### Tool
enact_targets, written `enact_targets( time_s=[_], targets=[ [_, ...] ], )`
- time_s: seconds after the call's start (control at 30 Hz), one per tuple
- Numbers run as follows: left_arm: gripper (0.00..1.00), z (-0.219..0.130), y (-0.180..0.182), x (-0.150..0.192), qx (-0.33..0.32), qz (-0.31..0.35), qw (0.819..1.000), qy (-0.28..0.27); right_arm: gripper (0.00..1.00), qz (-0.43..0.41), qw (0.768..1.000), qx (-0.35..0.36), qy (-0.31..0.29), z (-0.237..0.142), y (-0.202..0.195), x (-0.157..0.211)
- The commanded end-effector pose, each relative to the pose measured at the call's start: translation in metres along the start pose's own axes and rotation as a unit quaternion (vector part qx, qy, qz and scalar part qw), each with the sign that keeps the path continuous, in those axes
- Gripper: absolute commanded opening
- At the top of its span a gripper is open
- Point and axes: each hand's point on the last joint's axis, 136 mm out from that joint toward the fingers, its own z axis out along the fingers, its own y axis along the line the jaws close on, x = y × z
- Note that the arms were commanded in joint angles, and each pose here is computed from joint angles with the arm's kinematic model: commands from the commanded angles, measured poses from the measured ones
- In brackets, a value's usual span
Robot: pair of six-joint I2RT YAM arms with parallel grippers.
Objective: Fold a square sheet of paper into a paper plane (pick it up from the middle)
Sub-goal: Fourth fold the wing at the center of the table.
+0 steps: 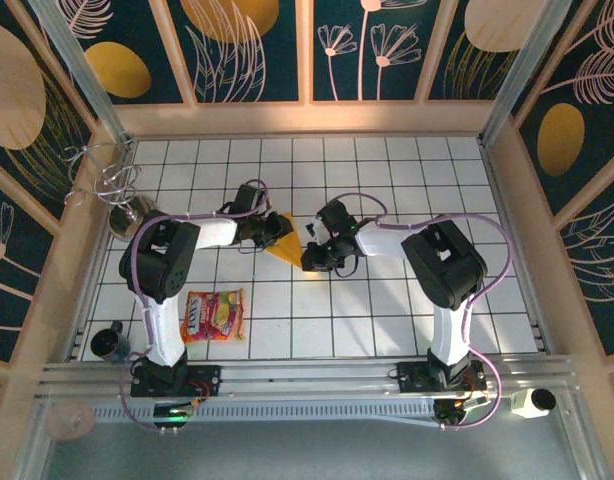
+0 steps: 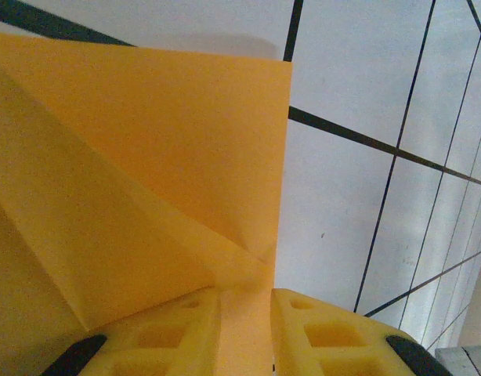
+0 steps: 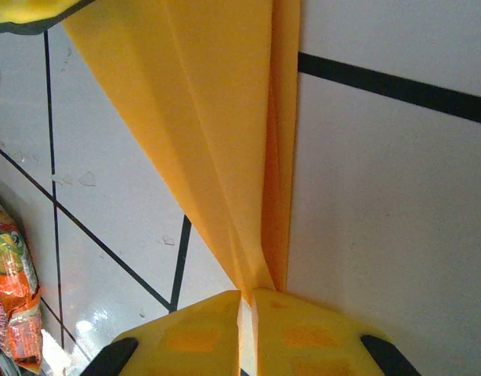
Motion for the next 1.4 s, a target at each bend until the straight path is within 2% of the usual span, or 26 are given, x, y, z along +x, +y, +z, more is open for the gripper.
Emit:
enact_targets(
  time_s=[0.0,0.1,0.47,0.8,1.03,1.37],
  targets=[
    [0.25,0.004,0.026,0.003,-0.045,-0.011,0.999,0.005,0.15,-0.015,0.999,-0.029,-0.028,-0.021,0.024,-0.015],
    [0.24,0.004,0.026,0.002,-0.044,-0.011,0.999,0.004,0.16,-0.023,0.998,-0.037,-0.045,-0.027,0.034,-0.027],
    [0.24,0.004,0.027,0.003,-0.045,-0.013,0.999,0.005,0.12,-0.005,0.999,-0.002,-0.042,0.002,0.017,-0.042],
    [0.24,0.005,0.033,0.004,-0.056,-0.019,0.998,0.004,0.1,0.013,0.999,0.045,-0.014,0.012,-0.012,-0.025],
    [0.24,0.004,0.04,0.002,-0.074,-0.022,0.997,-0.002,0.1,0.009,0.999,0.041,0.007,0.013,-0.013,-0.016],
    [0.24,0.005,0.061,0.002,-0.12,-0.036,0.992,-0.008,0.08,0.002,0.996,0.055,0.063,0.012,-0.021,0.019]
  ],
)
